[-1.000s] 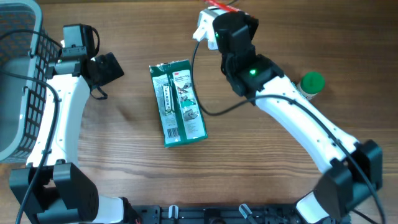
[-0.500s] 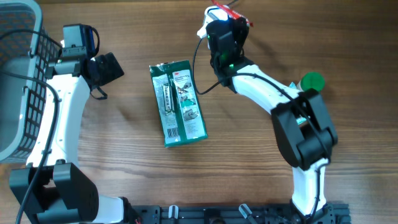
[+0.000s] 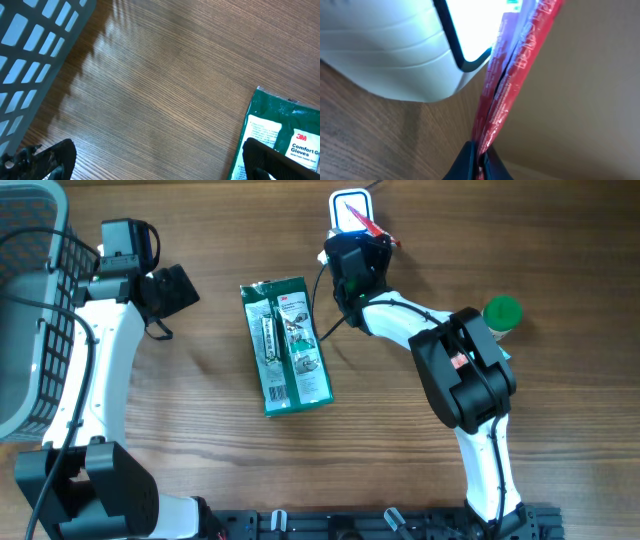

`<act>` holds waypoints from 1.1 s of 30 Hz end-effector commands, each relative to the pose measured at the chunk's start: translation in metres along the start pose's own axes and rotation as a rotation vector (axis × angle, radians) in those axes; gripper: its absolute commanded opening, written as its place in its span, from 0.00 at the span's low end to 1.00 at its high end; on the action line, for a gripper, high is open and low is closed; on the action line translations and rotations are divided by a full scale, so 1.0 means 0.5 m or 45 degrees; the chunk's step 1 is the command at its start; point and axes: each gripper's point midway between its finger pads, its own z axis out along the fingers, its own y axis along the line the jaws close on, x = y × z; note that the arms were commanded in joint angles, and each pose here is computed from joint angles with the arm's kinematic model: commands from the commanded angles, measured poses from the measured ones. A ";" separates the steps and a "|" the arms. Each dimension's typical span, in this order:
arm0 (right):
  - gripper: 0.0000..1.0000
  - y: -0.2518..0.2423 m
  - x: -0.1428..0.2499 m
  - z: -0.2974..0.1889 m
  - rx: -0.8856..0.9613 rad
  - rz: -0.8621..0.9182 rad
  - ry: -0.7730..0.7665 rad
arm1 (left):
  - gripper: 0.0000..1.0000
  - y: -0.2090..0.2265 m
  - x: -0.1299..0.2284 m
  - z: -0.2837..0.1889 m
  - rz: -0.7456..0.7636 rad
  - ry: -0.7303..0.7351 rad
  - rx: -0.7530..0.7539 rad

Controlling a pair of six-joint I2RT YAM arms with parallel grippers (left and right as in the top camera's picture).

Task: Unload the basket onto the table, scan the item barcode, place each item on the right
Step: 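Lower the Nescafe stick and place it right of the glove package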

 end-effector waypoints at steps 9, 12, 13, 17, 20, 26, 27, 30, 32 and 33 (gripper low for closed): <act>0.04 -0.201 0.035 -0.071 0.165 0.261 0.006 | 1.00 0.005 -0.012 -0.009 0.009 -0.026 -0.005; 0.04 -0.268 0.073 -0.128 0.119 0.475 -0.022 | 1.00 0.006 -0.012 -0.009 0.009 -0.026 -0.006; 0.04 -0.271 0.081 -0.142 0.075 0.532 -0.037 | 1.00 0.006 -0.012 -0.009 0.009 -0.026 -0.006; 0.04 -0.198 0.112 -0.212 -0.381 0.716 -0.122 | 1.00 0.006 -0.012 -0.009 0.009 -0.026 -0.006; 0.05 -0.046 0.159 -0.309 -1.000 0.806 -0.007 | 1.00 0.005 -0.012 -0.009 0.009 -0.026 -0.005; 0.15 0.107 0.304 -0.387 -1.376 0.878 0.529 | 1.00 0.006 -0.012 -0.009 0.009 -0.026 -0.006; 0.22 0.119 0.308 -0.386 -1.381 0.873 0.541 | 1.00 0.006 -0.012 -0.009 0.009 -0.026 -0.006; 0.67 0.141 0.304 -0.376 -1.368 0.929 0.552 | 1.00 0.006 -0.012 -0.009 0.009 -0.026 -0.006; 0.70 0.143 0.270 -0.359 -1.356 1.115 0.533 | 1.00 0.006 -0.012 -0.009 0.009 -0.026 -0.006; 0.68 0.143 0.230 -0.356 -1.409 1.277 0.498 | 1.00 0.006 -0.012 -0.009 0.009 -0.026 -0.006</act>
